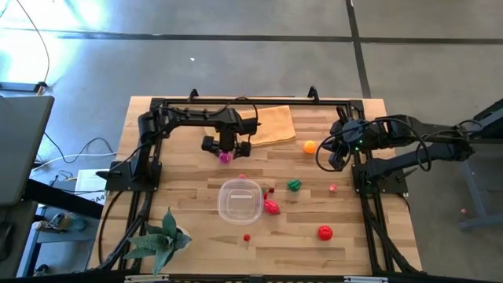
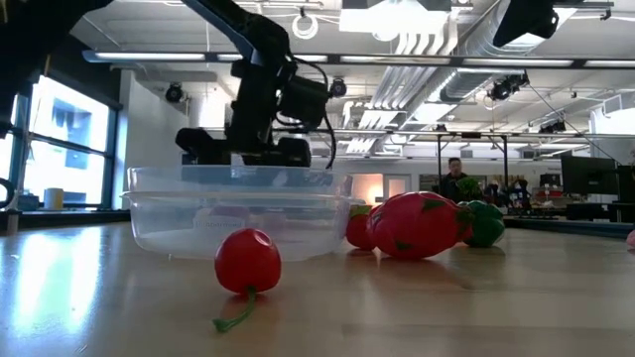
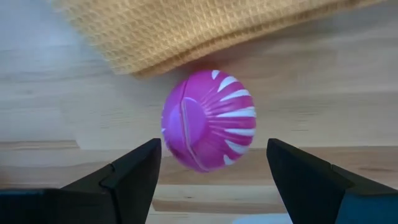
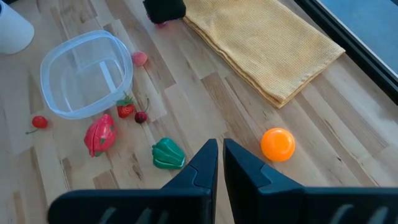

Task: Pick and placing Produce into tupperware
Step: Put the red onion into the transparent bin

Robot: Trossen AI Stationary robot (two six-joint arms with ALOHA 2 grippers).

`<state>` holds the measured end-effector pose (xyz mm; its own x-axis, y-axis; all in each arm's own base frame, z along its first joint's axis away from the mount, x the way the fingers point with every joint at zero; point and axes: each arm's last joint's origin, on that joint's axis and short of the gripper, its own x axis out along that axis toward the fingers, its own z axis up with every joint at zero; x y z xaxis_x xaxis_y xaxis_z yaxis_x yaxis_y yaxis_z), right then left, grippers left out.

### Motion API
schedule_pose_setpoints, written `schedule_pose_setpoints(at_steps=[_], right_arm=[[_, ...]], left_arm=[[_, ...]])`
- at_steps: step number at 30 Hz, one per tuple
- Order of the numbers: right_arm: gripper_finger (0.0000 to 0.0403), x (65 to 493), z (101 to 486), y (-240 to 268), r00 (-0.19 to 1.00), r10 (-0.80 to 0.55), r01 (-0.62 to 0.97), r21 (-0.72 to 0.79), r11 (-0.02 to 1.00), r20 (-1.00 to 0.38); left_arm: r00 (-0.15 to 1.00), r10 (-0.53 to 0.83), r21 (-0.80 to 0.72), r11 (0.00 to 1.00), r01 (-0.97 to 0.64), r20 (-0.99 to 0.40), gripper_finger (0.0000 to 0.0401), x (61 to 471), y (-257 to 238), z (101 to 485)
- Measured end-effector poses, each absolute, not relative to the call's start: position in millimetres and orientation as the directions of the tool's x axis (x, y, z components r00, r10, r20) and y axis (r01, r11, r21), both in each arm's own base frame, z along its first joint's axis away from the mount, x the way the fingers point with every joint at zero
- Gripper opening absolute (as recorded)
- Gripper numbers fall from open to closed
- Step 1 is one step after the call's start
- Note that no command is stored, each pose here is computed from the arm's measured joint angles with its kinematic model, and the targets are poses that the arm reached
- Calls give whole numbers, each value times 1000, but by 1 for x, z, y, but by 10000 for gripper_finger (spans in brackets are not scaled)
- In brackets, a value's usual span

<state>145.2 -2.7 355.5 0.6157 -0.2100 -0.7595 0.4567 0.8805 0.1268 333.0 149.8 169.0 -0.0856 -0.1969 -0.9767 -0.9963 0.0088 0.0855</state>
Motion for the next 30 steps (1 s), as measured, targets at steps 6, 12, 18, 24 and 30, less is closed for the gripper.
schedule_pose_setpoints(at_steps=[6, 12, 18, 24, 30], right_arm=[[18, 145, 355, -3, 616, -210, 457, 127, 881, -760], [18, 145, 356, -3, 616, -210, 456, 127, 881, -759], [18, 145, 356, -3, 616, -210, 457, 127, 880, -760], [18, 145, 356, -3, 616, -210, 457, 127, 881, -760], [18, 145, 356, -3, 616, -210, 457, 127, 881, -760]], left_arm=[[-86, -204, 82, 30, -996, -975, 283, 336, 151, 161], [-89, -196, 82, 44, -996, -977, 281, 336, 151, 160], [-83, -191, 73, 55, -996, -978, 280, 336, 151, 158], [-57, -189, 47, 55, -997, -980, 280, 335, 151, 149], [-13, -168, 3, 60, -998, -986, 280, 339, 152, 146]])
